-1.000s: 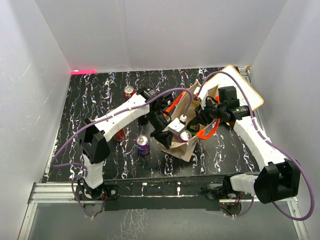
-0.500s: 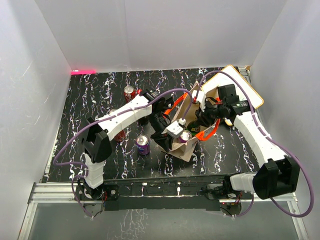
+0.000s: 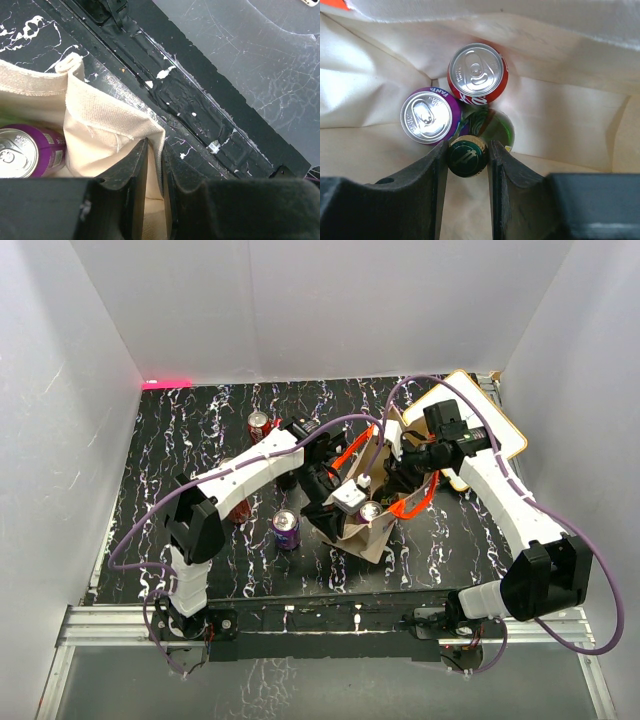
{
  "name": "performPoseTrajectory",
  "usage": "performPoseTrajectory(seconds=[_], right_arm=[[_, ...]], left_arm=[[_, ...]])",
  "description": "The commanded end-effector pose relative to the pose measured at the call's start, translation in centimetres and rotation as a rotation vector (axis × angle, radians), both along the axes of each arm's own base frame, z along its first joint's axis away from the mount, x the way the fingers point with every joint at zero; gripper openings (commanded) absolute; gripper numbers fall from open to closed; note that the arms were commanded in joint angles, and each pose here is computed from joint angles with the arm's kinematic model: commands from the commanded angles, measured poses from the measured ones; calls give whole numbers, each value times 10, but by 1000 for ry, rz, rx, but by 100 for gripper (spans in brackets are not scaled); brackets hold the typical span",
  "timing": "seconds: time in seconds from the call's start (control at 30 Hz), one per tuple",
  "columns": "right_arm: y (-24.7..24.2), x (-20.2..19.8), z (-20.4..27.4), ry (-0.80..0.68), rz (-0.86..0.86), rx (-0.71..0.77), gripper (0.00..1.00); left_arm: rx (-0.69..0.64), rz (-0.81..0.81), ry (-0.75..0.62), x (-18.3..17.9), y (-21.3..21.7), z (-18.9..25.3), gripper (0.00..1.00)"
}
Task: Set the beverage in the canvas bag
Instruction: Place the drink in the canvas bag.
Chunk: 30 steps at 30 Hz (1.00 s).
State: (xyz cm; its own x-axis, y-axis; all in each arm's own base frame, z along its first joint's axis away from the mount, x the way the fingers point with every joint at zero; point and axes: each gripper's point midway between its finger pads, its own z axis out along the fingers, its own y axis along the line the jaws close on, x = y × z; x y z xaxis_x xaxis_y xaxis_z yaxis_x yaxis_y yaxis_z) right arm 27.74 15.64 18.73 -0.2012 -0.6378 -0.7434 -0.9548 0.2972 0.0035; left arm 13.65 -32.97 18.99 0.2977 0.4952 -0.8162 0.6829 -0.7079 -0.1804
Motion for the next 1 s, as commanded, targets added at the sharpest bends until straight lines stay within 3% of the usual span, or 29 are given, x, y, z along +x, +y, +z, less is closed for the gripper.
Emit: performPoseTrajectory(seconds=[0.0, 0.37, 0.67, 0.77, 0.97], right_arm=[[30, -30, 30, 72, 73, 147, 8], [29, -40, 25, 71, 88, 149, 8], [13, -49, 0, -2, 58, 88, 8], [14, -50, 0, -26, 62, 100, 14], [12, -45, -2, 1, 45, 75, 36]], left_arm=[[-25, -27, -99, 25, -5, -18, 16], [0, -15, -106, 29, -6, -20, 16], [4, -3, -112, 28, -4, -15, 25], [-3, 3, -116, 28, -5, -14, 32], [-8, 19, -135, 32, -7, -10, 46]])
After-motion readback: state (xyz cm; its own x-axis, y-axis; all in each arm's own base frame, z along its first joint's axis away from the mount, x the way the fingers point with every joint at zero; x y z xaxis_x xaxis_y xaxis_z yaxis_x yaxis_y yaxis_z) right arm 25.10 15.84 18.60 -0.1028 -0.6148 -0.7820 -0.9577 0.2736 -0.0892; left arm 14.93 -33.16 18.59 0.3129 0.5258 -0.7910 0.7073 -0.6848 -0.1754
